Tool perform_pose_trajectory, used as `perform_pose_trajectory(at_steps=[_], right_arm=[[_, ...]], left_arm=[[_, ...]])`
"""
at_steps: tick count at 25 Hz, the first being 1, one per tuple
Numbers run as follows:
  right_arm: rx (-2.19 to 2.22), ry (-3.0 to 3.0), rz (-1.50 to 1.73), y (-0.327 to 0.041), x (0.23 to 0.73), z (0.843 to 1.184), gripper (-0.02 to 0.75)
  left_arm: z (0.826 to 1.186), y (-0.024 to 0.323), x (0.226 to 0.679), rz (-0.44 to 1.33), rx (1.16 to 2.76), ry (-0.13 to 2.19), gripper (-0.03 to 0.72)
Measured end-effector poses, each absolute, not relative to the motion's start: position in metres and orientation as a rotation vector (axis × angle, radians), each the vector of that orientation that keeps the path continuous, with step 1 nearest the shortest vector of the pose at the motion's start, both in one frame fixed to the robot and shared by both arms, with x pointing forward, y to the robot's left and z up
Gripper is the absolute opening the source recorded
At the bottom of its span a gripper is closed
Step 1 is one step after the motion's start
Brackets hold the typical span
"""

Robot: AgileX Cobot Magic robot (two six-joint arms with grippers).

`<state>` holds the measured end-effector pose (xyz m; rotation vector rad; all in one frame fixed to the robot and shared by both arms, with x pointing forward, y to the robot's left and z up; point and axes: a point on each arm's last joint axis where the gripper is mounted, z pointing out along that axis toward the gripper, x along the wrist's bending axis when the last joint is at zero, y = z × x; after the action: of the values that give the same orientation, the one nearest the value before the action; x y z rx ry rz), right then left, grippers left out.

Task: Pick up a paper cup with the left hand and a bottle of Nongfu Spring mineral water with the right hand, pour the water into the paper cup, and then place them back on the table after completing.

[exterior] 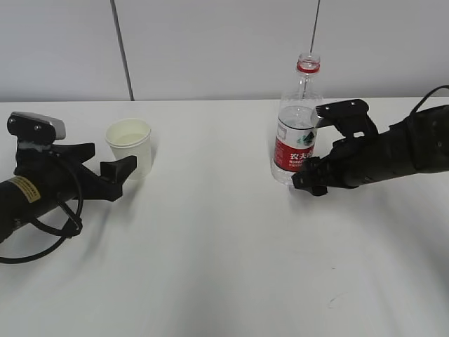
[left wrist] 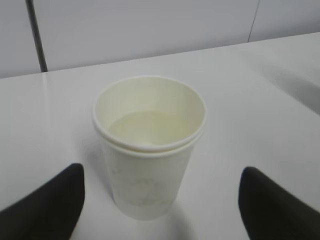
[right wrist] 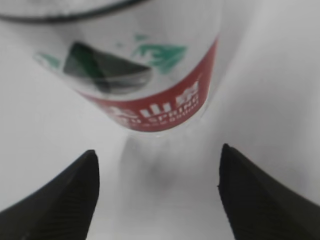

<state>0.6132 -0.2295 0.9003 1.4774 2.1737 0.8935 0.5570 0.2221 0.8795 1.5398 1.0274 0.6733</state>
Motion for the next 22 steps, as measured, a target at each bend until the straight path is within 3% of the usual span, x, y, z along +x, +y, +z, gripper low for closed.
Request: perform_pose_trajectory(at_steps=[5,22], right_arm=[[1.549,2.204,0.882,-0.229,0.608,0.902,0.539],[1.550,2.078,0.958,-0.237,0.569,0.956,0.535]], left_arm=[[0.879,0.221,0.556,0.656,1.551,1.019,0.564],[0.895,0.225,0.538,0.620,1.600,1.082,0.563]])
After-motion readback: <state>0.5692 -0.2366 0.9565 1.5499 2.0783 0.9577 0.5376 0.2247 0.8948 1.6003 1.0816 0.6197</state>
